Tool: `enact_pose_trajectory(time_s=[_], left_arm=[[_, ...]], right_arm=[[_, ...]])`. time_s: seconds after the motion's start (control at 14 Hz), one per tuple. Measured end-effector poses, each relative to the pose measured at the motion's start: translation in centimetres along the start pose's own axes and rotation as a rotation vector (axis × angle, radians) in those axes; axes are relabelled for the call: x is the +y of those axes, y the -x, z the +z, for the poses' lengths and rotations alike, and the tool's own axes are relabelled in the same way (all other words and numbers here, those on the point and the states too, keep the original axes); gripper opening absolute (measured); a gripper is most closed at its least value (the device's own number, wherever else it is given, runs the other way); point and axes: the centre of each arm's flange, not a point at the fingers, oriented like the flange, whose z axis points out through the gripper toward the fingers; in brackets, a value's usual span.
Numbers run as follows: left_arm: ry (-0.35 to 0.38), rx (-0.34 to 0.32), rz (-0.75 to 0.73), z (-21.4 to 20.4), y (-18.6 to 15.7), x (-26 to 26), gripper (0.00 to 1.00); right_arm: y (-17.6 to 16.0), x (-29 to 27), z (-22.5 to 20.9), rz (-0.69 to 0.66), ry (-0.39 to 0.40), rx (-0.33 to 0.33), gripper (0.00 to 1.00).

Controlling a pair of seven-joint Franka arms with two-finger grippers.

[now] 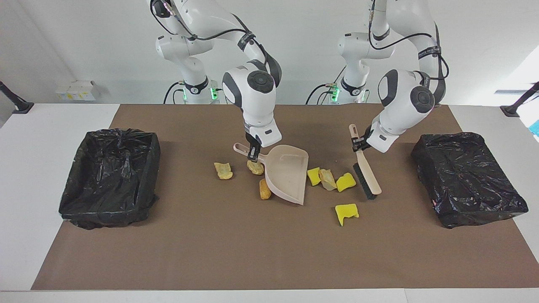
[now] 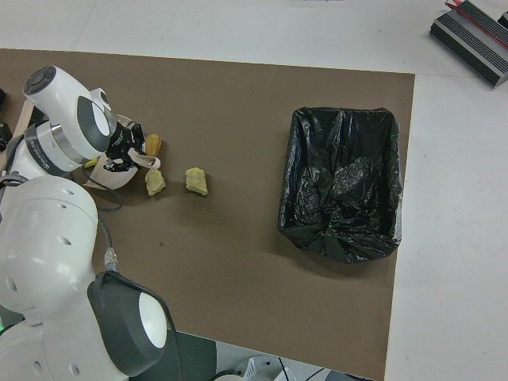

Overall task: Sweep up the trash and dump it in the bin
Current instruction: 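Lower the dustpan beside the sponges while the left gripper brushes toward it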

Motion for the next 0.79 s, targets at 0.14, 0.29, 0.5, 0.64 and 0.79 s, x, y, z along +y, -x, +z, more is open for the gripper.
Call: enact_pose_trajectory(time_s=[0.14, 0.29, 0.5, 0.64, 0.79], left_arm=[[-0.009, -0.004, 0.033, 0.9, 0.8, 1.8, 0.26], [-0.016, -0.013, 0.065, 1.9, 1.9, 4.4, 0.26], [-0.001, -0.030, 0.079, 2.6, 3.2, 7.1, 0.26], [0.000, -0.031, 0.074, 2.8, 3.5, 7.6, 0.26], [0.001, -0.031, 0.070, 2.7, 3.5, 7.5, 0.26]], right_arm=[[1.8, 1.3, -1.6, 0.032, -0.030, -0.051, 0.31], [3.4, 2.6, -2.6, 0.038, -0.014, -0.106, 0.31], [3.8, 3.0, -2.7, 0.012, 0.032, -0.156, 0.31], [3.1, 2.4, -2.7, -0.014, 0.046, -0.168, 0.31], [2.2, 1.6, -2.8, -0.044, 0.063, -0.184, 0.31]])
